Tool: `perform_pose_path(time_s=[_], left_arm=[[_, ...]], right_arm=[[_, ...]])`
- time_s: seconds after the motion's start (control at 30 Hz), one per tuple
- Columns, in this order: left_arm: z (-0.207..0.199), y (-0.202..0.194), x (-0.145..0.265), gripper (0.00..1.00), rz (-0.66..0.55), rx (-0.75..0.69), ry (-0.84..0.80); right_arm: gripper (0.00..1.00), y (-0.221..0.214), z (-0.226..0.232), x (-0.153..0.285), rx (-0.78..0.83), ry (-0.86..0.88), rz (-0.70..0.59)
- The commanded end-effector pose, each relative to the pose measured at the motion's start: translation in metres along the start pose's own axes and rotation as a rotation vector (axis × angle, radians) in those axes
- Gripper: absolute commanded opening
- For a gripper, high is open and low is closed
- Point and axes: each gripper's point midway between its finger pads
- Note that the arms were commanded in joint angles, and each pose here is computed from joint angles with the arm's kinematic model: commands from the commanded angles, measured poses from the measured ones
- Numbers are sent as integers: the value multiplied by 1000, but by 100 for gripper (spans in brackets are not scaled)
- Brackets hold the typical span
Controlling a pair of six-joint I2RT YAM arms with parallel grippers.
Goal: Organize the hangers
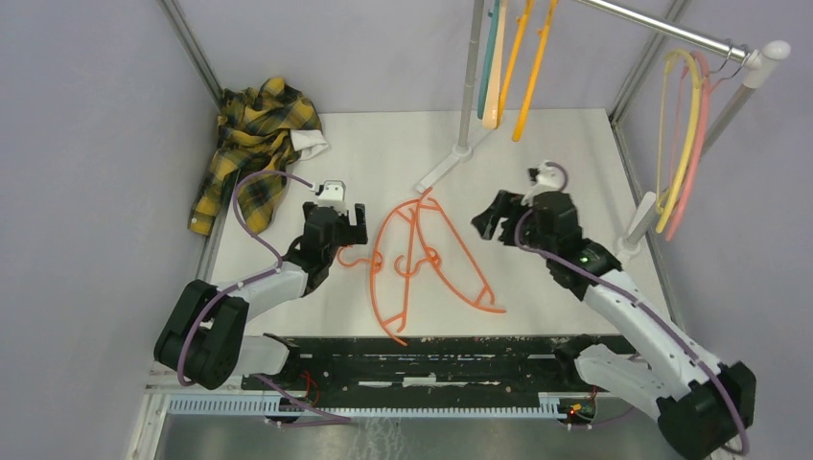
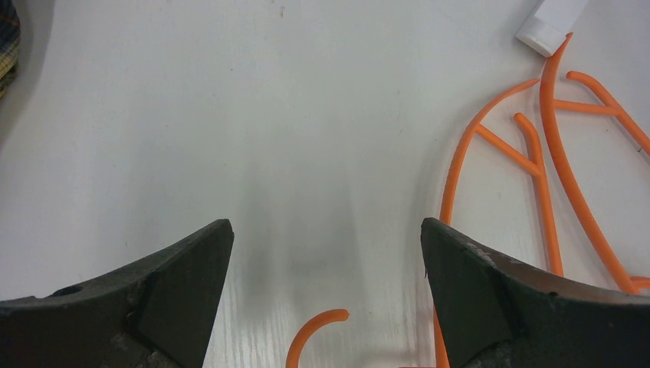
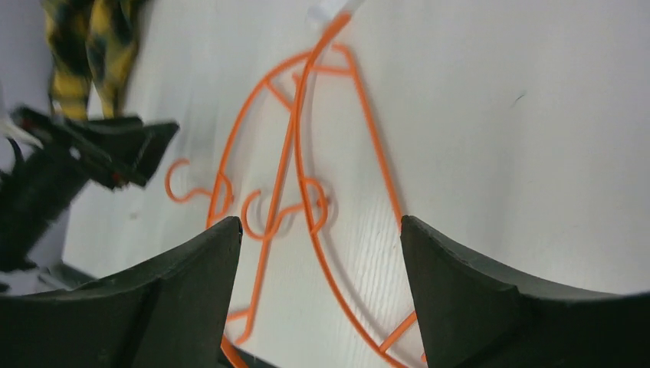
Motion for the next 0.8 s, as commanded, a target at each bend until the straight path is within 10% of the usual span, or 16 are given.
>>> perform_pose_path(time_s=[0.0,0.27,0.77], left_arm=[[-3,22,-5,99,-57,36,-1],[-2,23,-5,99,-59,34,4],[-2,23,-5,99,-60,40,1]], right_arm=[[81,-68,0,-27,216,-60,150],[76,-166,2,-67,448,-86,393],[55,-213,-37,-69,506,-136,527]])
Point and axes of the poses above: each gripper's point midway between its finger pads, its own x axis back along the fingers, its own z axis along the line the jaws close on, y = z × x, and after that the axes turned 7 degrees about -x, right-handed
